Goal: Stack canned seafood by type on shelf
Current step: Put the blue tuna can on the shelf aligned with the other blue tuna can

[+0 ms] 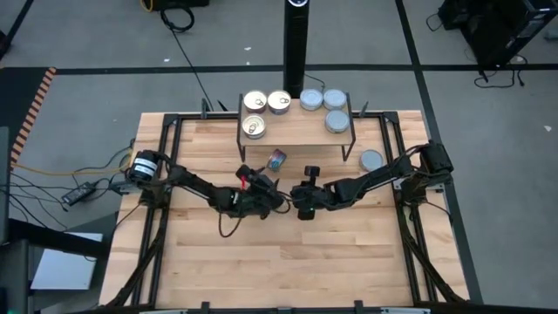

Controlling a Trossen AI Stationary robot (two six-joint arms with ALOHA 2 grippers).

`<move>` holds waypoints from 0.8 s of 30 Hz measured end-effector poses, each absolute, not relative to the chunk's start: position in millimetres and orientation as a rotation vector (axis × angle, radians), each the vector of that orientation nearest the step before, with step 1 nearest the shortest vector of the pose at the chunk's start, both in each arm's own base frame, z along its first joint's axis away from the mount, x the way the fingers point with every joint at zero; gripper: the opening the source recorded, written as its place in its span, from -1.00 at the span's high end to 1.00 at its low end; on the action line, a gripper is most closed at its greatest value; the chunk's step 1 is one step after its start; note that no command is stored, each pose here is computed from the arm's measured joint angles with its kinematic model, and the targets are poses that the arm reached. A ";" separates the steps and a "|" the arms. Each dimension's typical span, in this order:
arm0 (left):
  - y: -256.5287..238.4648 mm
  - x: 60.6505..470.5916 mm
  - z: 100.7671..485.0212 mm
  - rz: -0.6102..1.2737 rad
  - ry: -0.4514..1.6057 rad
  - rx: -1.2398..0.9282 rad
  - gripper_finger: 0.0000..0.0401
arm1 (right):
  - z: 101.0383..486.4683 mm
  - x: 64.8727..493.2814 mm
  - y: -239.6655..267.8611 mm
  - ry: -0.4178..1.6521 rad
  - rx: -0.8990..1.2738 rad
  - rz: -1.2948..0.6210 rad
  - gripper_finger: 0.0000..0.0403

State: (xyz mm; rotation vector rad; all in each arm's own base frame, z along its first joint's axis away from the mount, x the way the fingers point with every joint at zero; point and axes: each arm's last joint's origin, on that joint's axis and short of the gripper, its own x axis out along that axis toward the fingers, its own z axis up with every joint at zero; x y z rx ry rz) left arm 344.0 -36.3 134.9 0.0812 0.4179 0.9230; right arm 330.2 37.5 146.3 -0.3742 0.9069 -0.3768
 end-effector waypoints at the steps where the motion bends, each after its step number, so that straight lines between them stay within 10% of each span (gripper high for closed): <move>1: -33.7 343.3 133.9 0.936 0.423 0.076 -0.52 | 146.2 329.9 37.9 0.909 -0.373 -0.376 0.85; 24: 11.5 351.4 129.4 0.900 0.431 -0.121 -0.55 | 146.0 329.7 38.3 0.910 -0.371 -0.377 0.85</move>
